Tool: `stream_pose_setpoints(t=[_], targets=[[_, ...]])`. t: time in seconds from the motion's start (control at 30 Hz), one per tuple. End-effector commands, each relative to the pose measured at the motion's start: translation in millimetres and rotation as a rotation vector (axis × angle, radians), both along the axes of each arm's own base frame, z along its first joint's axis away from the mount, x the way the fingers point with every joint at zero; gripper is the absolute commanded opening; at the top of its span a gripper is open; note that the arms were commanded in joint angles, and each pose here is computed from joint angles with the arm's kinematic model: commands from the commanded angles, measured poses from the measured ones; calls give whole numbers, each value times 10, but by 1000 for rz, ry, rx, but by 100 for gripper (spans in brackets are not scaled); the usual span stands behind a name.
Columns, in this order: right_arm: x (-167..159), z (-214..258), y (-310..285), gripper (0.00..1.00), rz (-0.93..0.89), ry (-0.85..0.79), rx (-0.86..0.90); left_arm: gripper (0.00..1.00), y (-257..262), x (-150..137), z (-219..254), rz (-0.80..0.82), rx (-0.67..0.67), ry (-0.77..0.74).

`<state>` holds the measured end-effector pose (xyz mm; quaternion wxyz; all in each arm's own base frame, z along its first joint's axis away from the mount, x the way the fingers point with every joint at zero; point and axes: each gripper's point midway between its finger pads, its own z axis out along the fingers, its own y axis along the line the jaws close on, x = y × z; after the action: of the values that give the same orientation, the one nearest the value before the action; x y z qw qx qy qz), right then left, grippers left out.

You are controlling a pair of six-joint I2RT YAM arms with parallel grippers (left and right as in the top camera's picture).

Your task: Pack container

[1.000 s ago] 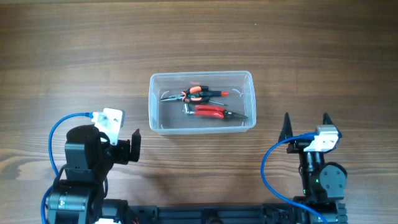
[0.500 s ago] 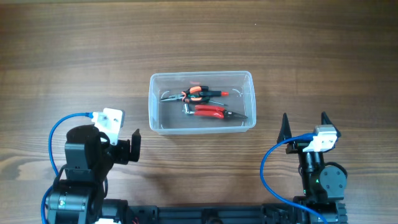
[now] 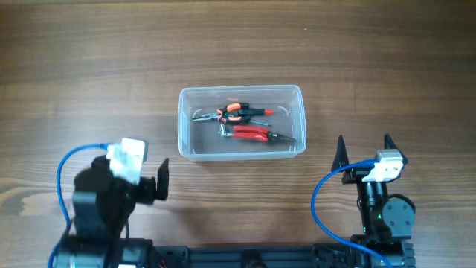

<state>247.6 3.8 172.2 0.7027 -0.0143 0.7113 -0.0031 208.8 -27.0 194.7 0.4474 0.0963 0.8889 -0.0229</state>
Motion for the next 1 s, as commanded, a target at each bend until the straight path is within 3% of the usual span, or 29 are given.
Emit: stream_pose_setpoints(t=[0.0, 0.13, 0.33, 0.5, 0.63, 0.97], targets=[[-6, 31, 26, 100, 16, -14, -9, 100, -180, -160, 98, -91, -77, -186], [-6, 31, 26, 100, 16, -14, -9, 100, -166, -54, 222, -90, -82, -476], [-6, 31, 25, 100, 16, -14, -9, 100, -139, 277, 82, -70, -71, -670], [-6, 31, 26, 100, 16, -14, -9, 100, -92, 342, -363, 6, -189, -550], [-6, 31, 26, 100, 16, -14, -9, 100, -3, 356, -368, 82, -267, -536], [-6, 31, 26, 100, 16, -14, -9, 100, -1, 357, -363, 85, -271, -538]])
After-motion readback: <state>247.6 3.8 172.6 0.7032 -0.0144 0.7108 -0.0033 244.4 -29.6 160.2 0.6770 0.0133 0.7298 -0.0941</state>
